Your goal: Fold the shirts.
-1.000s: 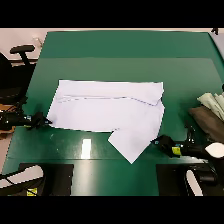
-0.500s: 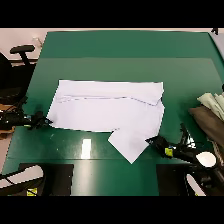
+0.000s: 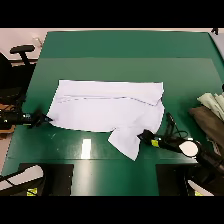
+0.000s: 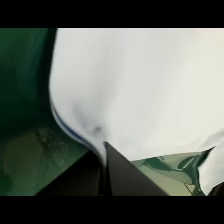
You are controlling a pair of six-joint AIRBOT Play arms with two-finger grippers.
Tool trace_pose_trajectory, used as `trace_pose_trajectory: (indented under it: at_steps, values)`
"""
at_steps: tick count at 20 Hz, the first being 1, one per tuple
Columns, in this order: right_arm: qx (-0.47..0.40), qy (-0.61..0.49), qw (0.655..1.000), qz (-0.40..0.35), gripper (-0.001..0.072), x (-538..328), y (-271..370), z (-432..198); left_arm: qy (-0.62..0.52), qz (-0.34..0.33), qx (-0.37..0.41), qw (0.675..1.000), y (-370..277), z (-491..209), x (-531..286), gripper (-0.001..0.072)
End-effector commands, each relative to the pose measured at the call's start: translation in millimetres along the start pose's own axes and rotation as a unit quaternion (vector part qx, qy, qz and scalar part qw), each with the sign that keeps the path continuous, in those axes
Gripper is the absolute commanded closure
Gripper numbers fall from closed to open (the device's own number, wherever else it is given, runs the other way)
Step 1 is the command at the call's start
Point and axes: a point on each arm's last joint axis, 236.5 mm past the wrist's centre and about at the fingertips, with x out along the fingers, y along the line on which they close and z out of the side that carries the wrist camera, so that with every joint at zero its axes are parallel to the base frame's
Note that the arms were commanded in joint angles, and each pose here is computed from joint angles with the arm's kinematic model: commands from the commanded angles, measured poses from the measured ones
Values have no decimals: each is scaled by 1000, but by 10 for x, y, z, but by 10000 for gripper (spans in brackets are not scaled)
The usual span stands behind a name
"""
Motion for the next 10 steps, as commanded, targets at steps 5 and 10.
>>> trace_pose_trajectory:
  at_steps: [5, 10]
  values:
    - [-112, -106, 984, 86, 689, -322, 1244, 964, -137, -73, 132, 979, -1130, 469, -814, 685]
    - [-159, -156, 974, 48, 688, -810, 1231, 1855, -216, -102, 157, 958, -1482, 812, -934, 684]
